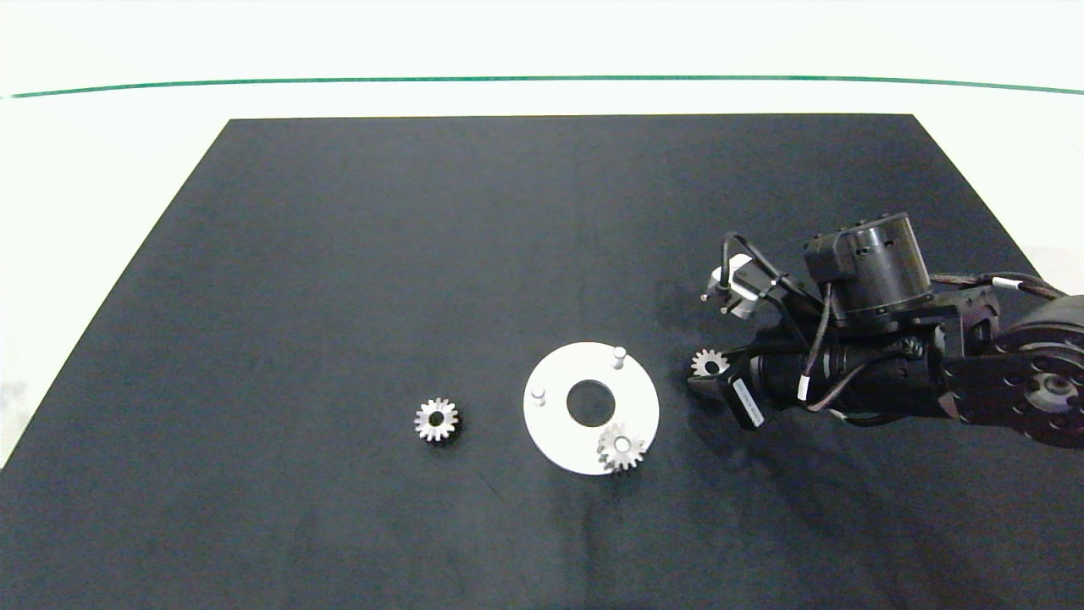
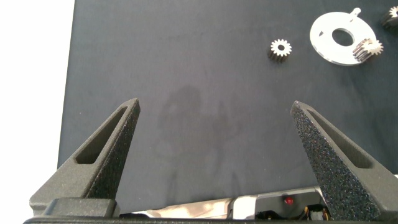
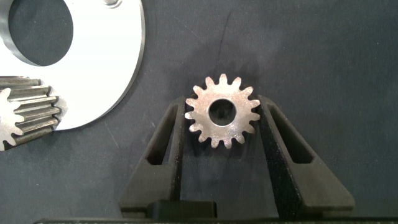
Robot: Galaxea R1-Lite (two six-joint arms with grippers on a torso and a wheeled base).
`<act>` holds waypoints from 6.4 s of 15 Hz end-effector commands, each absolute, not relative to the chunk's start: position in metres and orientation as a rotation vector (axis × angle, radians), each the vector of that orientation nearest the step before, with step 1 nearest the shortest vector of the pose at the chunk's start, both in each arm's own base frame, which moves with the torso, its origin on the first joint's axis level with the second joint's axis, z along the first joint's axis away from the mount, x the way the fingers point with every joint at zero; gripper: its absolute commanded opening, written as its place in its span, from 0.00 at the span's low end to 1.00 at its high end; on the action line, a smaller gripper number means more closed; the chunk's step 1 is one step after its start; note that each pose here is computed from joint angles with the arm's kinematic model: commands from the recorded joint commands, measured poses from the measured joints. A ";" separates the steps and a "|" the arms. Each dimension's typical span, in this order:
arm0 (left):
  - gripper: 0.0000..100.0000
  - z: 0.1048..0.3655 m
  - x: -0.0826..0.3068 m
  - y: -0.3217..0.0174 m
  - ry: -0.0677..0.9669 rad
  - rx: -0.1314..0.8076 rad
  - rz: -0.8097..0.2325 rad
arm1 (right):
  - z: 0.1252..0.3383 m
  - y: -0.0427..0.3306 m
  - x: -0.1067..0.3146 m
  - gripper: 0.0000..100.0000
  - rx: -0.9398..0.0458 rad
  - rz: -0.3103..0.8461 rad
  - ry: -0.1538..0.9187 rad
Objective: Install three planetary gears onto the carrier pins
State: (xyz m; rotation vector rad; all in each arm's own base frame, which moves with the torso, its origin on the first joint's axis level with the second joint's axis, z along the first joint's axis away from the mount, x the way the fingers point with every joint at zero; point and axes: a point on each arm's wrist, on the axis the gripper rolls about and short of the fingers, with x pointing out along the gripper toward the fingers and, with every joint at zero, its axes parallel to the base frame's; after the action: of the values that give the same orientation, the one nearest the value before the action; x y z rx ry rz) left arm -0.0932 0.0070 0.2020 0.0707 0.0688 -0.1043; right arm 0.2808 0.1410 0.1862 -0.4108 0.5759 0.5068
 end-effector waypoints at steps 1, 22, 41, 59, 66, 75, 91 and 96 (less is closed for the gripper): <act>1.00 0.202 -0.094 0.007 0.069 0.071 -0.104 | 0.185 0.142 0.282 0.33 -0.414 0.508 0.580; 1.00 0.205 -0.094 0.007 0.066 0.071 -0.104 | 0.182 0.138 0.281 0.00 -0.411 0.507 0.599; 1.00 0.205 -0.094 0.007 0.066 0.071 -0.099 | 0.243 0.172 0.254 0.00 -0.476 0.576 0.416; 1.00 0.206 -0.098 0.007 0.044 0.070 -0.101 | 0.229 0.213 0.275 0.00 -0.517 0.623 0.477; 1.00 0.207 -0.099 0.007 0.036 0.070 -0.101 | 0.226 0.218 0.276 0.00 -0.523 0.633 0.483; 1.00 0.207 -0.099 0.007 0.036 0.070 -0.101 | 0.219 0.220 0.279 0.00 -0.526 0.634 0.498; 1.00 0.208 -0.097 0.007 0.049 0.070 -0.103 | 0.215 0.223 0.287 0.00 -0.518 0.631 0.492; 1.00 0.208 -0.097 0.007 0.047 0.070 -0.103 | 0.214 0.223 0.287 1.00 -0.518 0.631 0.494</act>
State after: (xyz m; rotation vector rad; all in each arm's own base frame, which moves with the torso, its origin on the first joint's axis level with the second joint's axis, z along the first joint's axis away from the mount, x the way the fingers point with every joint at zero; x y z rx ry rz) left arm -0.0972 0.0072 0.2086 0.0699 0.0416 -0.1030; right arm 0.2872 0.2231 0.2149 -0.5139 0.4919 0.6299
